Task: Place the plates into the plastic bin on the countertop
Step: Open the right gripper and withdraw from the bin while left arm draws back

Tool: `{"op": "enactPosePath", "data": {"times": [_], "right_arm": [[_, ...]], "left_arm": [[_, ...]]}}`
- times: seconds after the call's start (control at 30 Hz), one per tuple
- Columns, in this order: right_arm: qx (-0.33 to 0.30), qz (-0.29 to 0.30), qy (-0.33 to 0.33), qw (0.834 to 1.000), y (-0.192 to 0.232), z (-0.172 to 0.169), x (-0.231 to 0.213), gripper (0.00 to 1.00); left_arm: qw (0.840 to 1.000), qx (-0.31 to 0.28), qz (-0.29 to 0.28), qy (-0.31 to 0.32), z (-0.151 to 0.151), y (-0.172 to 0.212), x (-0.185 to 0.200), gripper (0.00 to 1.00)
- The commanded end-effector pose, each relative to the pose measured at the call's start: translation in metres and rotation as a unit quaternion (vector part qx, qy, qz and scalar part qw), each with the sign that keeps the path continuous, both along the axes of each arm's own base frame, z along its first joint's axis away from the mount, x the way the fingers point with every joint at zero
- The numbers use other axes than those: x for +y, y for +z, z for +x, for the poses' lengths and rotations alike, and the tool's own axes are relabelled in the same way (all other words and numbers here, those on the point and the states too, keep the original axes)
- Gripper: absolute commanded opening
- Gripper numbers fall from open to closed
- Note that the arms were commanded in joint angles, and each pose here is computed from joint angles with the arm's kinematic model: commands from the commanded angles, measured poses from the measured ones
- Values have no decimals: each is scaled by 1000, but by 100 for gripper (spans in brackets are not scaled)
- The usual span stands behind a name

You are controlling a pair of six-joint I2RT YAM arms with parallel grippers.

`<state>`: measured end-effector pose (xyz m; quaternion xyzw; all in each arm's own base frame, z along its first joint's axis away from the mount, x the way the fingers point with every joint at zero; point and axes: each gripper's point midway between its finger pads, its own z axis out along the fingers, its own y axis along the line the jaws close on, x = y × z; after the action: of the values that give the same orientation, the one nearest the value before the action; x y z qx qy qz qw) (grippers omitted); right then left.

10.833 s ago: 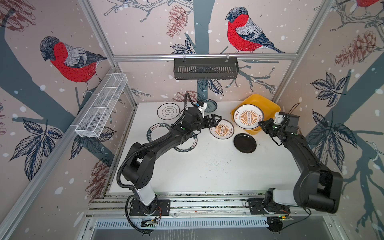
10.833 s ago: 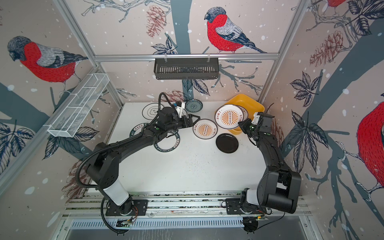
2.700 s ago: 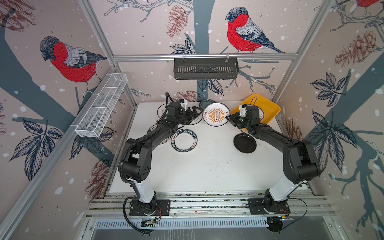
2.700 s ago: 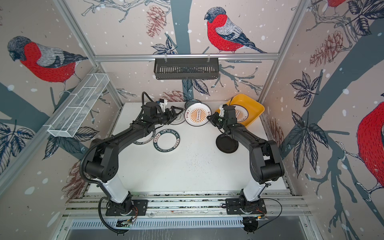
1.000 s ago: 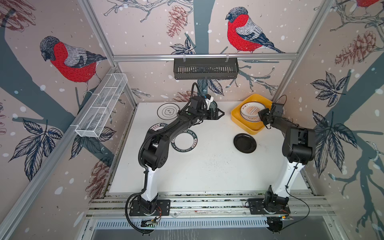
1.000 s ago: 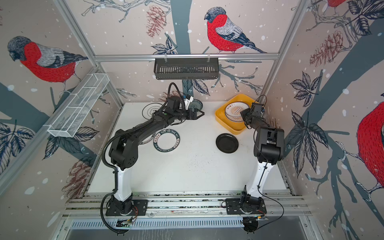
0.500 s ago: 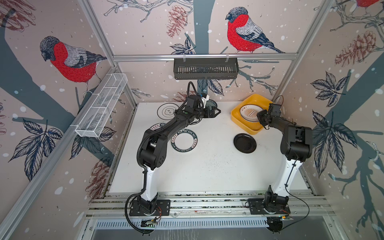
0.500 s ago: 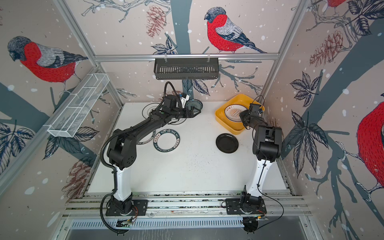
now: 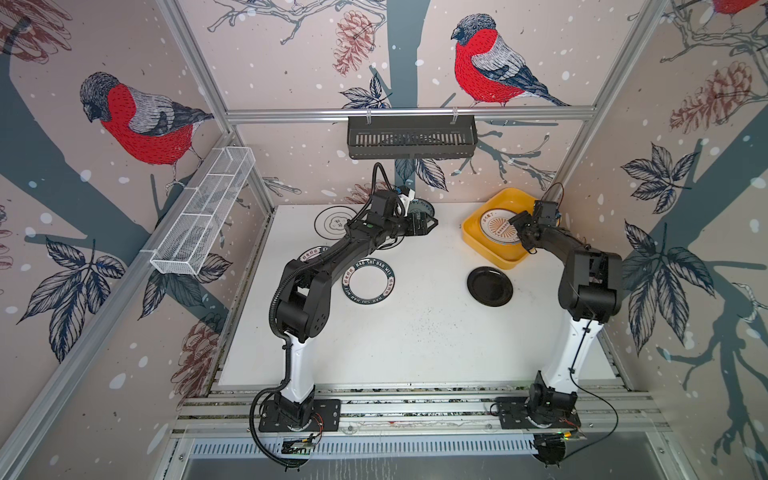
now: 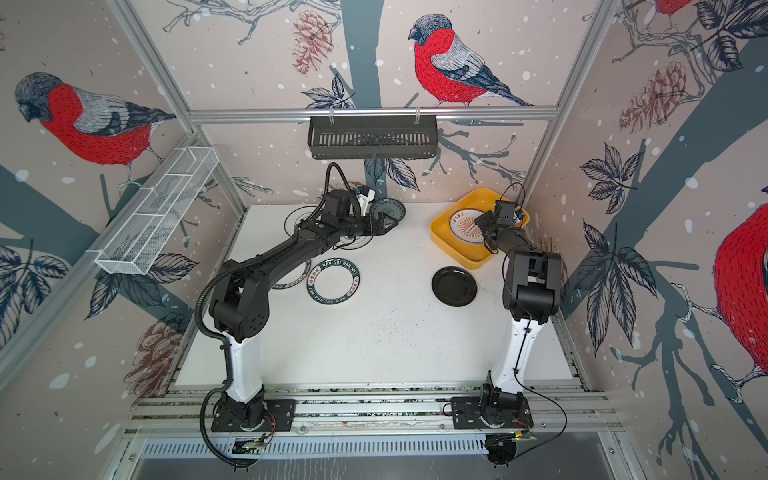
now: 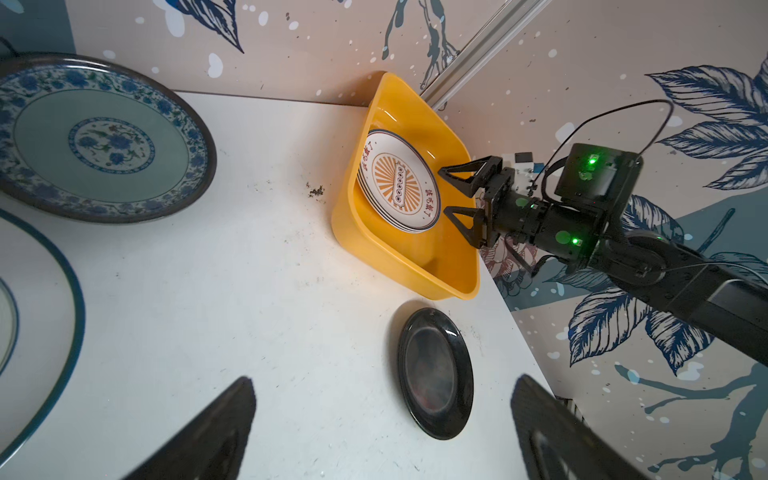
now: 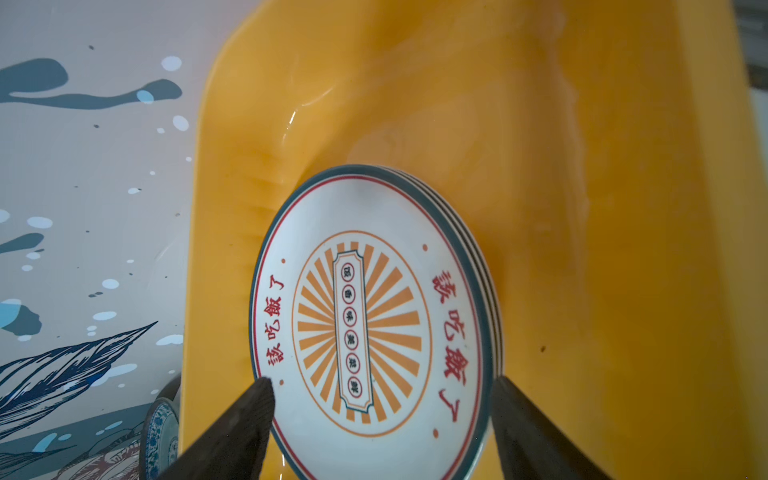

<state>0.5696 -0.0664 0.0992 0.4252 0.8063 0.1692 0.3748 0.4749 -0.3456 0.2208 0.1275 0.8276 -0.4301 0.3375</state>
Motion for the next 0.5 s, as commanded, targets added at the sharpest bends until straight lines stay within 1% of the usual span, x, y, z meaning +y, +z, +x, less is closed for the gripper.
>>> {"op": "enactPosePath", "data": {"times": [0.0, 0.03, 0.1, 0.2, 0.3, 0.47], "right_arm": [[5, -32, -5, 999, 9, -2, -4, 87], [3, -37, -4, 999, 13, -1, -2, 89], [-2, -49, 2, 999, 22, -1, 3, 100], [-25, -67, 26, 997, 42, -2, 17, 100], [-47, -84, 42, 994, 63, -9, 29, 99], [-74, -99, 76, 989, 94, -24, 55, 99]], "left_arm": [[1000, -12, 11, 15, 4, 5, 10, 96], [1000, -12, 10, 21, 5, 6, 13, 96], [999, -11, 9, 38, 8, 7, 22, 96], [998, -11, 0, 62, 9, 10, 36, 96], [995, -17, 7, 93, 6, 13, 54, 96], [989, -19, 24, 145, -9, 13, 85, 96]]}}
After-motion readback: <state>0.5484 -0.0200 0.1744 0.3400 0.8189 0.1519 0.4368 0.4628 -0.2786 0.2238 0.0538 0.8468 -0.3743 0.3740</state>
